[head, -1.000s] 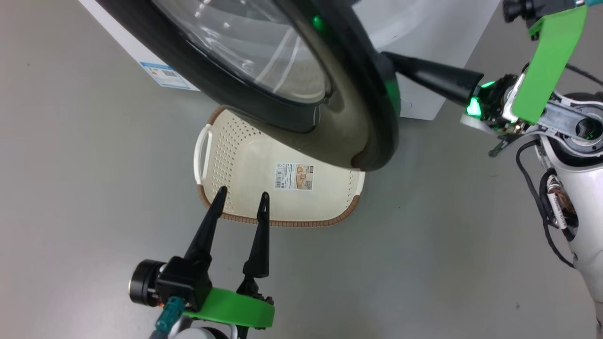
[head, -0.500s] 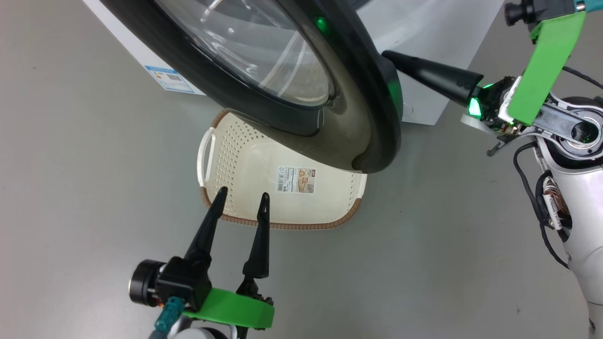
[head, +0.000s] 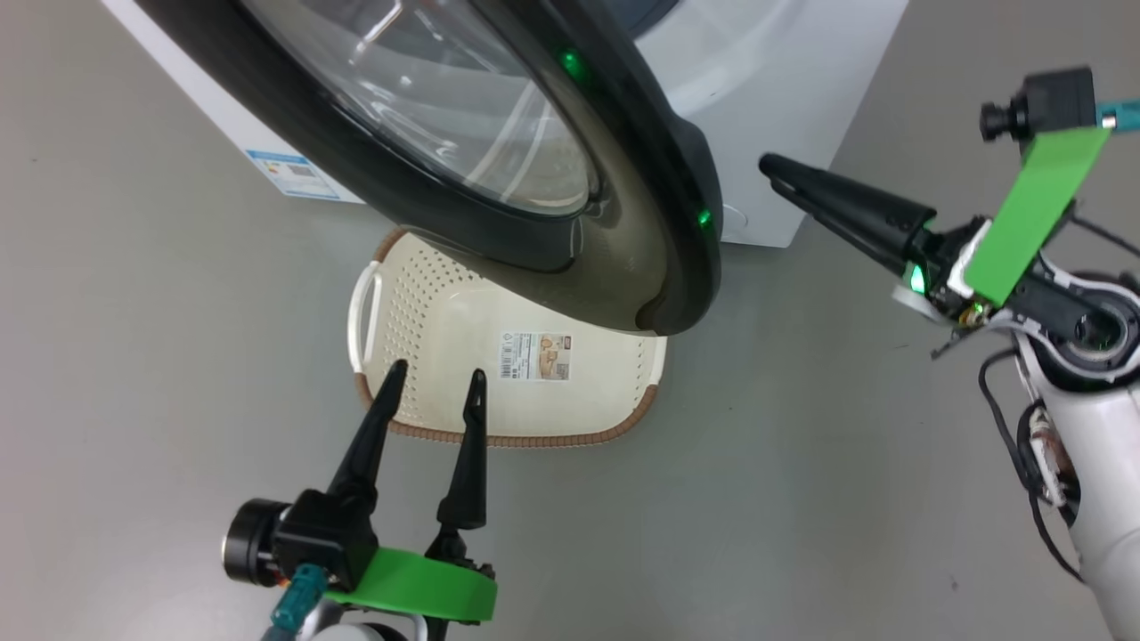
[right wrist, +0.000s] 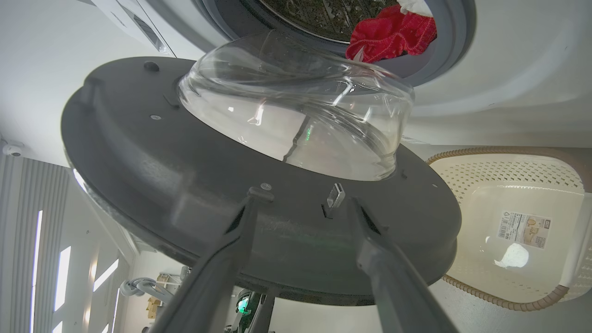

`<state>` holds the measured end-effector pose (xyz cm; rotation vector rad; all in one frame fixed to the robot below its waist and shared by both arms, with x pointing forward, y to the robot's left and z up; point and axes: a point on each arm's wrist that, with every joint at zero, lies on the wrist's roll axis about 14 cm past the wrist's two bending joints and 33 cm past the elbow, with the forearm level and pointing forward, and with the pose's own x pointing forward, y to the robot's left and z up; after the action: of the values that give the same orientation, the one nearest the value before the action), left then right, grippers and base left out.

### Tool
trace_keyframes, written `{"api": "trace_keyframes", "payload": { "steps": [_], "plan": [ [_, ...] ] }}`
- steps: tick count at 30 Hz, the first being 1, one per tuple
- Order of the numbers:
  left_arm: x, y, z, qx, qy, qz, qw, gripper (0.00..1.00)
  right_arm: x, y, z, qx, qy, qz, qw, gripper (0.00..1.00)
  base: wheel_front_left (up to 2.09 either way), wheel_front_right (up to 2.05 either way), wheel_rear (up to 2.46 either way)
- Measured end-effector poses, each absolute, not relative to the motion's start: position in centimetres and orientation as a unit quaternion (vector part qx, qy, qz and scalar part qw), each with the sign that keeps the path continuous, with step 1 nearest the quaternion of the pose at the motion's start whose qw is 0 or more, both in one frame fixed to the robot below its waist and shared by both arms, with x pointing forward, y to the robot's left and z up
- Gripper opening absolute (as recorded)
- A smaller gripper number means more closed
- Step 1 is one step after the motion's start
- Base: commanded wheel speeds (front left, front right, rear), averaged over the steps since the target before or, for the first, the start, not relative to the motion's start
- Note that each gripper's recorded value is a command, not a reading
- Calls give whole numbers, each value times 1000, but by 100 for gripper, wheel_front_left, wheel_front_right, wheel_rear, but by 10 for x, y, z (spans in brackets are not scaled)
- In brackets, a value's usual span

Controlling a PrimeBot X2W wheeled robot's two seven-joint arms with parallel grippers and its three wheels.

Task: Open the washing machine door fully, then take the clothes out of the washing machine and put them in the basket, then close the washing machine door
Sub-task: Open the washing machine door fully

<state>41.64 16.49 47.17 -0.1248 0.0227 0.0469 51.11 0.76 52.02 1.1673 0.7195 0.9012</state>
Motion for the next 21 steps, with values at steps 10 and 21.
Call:
{"api": "trace_keyframes", "payload": {
  "steps": [10,21],
  "plan": [
    [420,167,470,-65,11,27,997,100,509,-42,480,563,288,285,720,100,0,0,0],
    [416,170,468,-69,16,32,997,100,488,-85,442,560,246,167,773,100,0,0,0]
  ]
}}
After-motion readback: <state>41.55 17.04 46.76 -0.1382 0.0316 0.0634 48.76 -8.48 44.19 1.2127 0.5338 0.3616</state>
